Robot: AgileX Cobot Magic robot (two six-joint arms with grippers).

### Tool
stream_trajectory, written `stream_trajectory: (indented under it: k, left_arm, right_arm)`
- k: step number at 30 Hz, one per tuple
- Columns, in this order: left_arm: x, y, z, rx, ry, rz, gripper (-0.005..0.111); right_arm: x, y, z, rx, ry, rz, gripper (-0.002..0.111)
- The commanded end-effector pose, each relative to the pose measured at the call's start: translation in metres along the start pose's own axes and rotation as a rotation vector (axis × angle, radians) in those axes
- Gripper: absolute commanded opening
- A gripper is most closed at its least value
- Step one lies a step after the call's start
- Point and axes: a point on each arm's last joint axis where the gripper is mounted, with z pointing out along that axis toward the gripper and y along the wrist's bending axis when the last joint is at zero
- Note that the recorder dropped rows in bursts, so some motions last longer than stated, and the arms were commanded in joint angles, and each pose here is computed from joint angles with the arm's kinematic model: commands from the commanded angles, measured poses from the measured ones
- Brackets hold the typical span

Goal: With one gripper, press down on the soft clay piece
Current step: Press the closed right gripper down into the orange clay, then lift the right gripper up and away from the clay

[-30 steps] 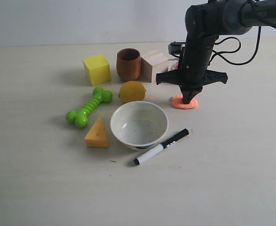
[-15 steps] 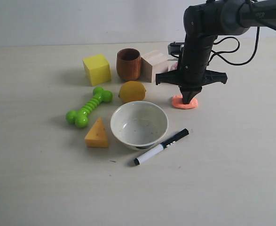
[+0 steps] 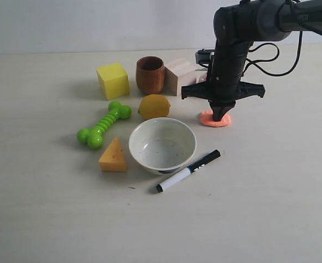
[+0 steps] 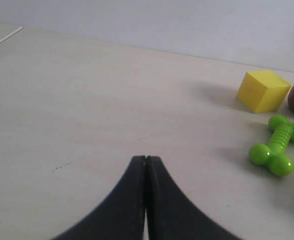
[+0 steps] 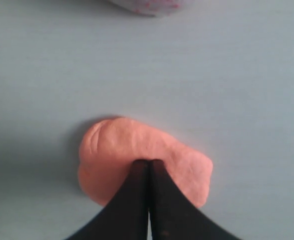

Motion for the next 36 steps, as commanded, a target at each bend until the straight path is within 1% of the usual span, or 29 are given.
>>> stream_trajectory:
  k: [1, 6, 14, 21, 32, 36]
  left_arm:
    - [-0.002, 0.000, -0.001, 0.005, -0.018, -0.011, 0.000]
    - [-0.002, 0.000, -0.001, 0.005, -0.018, -0.011, 0.000]
    - [-0.002, 0.000, -0.001, 0.005, -0.018, -0.011, 0.000]
    - [-0.002, 0.000, -0.001, 0.005, -0.018, -0.011, 0.000]
    - [-0.002, 0.000, -0.001, 0.005, -0.018, -0.011, 0.000]
    - [-0.002, 0.000, -0.001, 0.005, -0.018, -0.011, 0.000]
  right_arm:
    - [0.007, 0.008, 0.009, -0.043, 0.021, 0.009, 0.000]
    - [0.006, 0.009, -0.003, -0.058, -0.006, -0.014, 0.000]
    - [0.005, 0.009, -0.007, -0.066, -0.015, -0.011, 0.000]
    - [0.003, 0.010, -0.022, -0.087, -0.068, -0.023, 0.000]
    - [0.003, 0.010, -0.023, -0.084, -0.067, -0.032, 0.000]
    - [0.003, 0.010, -0.027, -0.090, -0.075, -0.051, 0.008]
